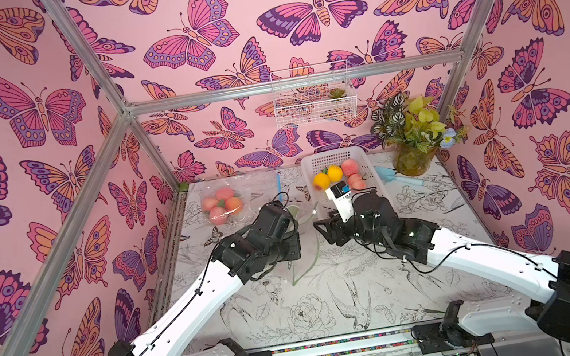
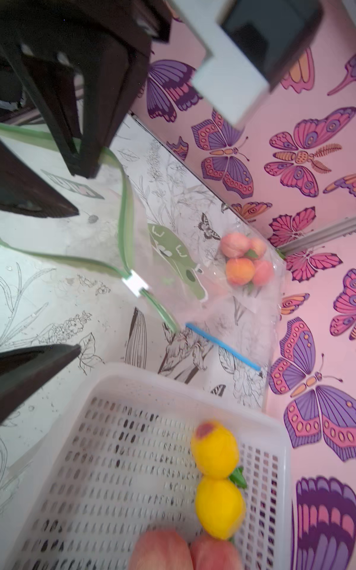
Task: Place the peach in a zip-top bag and seal the zipper
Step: Open the zipper of the food storage bag at the center of the board, then pick up the peach from the basket.
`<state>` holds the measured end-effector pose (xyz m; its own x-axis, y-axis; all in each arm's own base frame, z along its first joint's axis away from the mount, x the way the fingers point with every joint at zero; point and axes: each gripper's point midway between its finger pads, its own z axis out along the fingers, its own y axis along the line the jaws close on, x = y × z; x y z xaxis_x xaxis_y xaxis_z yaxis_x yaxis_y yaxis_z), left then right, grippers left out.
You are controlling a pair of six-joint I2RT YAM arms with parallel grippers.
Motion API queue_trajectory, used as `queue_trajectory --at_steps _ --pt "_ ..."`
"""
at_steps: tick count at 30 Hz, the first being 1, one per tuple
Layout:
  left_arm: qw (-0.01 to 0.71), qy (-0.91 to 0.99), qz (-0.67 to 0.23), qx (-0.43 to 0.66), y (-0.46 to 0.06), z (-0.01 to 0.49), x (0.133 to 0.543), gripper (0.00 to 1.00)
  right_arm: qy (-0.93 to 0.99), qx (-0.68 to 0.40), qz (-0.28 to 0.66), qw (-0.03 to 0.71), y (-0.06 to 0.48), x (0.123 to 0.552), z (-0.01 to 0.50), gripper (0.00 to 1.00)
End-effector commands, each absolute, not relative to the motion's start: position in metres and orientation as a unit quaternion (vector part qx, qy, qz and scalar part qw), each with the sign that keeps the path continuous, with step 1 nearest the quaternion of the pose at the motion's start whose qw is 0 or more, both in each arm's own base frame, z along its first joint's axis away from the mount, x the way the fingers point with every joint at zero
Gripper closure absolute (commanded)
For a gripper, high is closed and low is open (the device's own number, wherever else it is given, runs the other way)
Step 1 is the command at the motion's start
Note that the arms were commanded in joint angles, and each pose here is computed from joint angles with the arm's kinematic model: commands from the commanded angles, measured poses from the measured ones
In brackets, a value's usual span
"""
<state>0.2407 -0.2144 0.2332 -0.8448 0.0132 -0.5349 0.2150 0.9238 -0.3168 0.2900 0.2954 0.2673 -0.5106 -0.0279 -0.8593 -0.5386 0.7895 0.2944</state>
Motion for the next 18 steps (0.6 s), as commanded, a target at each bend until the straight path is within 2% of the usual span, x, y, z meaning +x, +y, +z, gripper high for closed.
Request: queue_trajectory --at_steps 1,9,18 --pt "0.274 0.939 -0.193 0.071 -0.216 0.242 0.238 1.0 0.834 -0.123 0.238 0.482 0.264 0.322 0.263 0.35" --pt "0.28 0.937 -0.194 0.076 -0.213 0.244 0.235 1.0 0.853 -0.076 0.227 0.463 0.23 0.392 0.235 0.34" --pt "0.29 0.935 -0.188 0.076 -0.208 0.245 0.235 1.0 0.891 -0.094 0.216 0.387 0.236 0.457 0.176 0.33"
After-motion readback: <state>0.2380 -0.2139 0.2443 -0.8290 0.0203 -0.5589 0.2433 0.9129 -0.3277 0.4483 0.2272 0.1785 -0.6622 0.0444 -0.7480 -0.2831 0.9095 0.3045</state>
